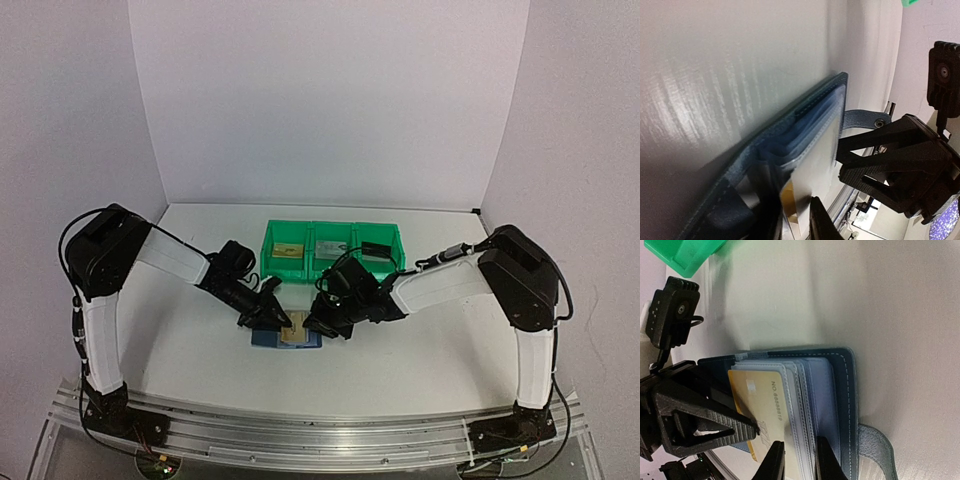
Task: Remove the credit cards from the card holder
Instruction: Remove the credit card from the card holder.
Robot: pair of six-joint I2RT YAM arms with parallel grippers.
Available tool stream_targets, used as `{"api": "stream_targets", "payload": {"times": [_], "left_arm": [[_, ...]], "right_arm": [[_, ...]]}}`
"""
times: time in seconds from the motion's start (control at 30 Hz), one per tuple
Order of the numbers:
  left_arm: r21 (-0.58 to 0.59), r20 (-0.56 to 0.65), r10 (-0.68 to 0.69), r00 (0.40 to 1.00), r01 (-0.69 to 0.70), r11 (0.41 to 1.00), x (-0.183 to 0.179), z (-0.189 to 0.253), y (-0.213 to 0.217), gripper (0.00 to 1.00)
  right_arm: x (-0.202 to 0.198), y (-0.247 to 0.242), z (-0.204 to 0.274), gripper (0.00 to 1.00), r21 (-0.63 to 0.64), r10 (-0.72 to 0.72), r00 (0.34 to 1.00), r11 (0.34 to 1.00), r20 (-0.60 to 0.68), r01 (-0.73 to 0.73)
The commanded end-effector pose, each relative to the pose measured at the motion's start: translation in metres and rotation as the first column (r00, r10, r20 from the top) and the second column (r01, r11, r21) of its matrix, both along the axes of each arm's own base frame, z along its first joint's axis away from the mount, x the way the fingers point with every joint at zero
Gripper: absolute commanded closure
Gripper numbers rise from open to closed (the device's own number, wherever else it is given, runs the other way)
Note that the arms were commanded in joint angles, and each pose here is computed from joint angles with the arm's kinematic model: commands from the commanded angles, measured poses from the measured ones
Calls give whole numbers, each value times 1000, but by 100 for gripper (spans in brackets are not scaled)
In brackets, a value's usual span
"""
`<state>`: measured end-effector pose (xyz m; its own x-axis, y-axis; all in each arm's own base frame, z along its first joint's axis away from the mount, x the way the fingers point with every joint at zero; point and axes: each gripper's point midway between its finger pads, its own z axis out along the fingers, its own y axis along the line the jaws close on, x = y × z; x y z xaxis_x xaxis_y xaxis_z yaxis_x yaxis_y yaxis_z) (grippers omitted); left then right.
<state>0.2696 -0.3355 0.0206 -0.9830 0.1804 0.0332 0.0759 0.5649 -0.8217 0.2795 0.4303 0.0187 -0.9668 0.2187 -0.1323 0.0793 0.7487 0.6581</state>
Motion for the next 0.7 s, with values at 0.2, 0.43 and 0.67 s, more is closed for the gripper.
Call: {"api": "stream_targets", "payload": {"times": [0.2,0.43,0.67], "left_arm": [[-62,44,-8,999,11,998,3,10,0,82],[-105,36,-10,999,13,994,2,18,3,81],[-129,20,13,1000,-11,992,2,22,12,80]], "right_arm": [[-24,-17,-44,84,-72,2,994,997,-105,-10],[-22,-19,-45,86,-72,-1,994,997,-106,-7],[-22,-21,-47,86,-77,-3,994,997,-111,-6]]}}
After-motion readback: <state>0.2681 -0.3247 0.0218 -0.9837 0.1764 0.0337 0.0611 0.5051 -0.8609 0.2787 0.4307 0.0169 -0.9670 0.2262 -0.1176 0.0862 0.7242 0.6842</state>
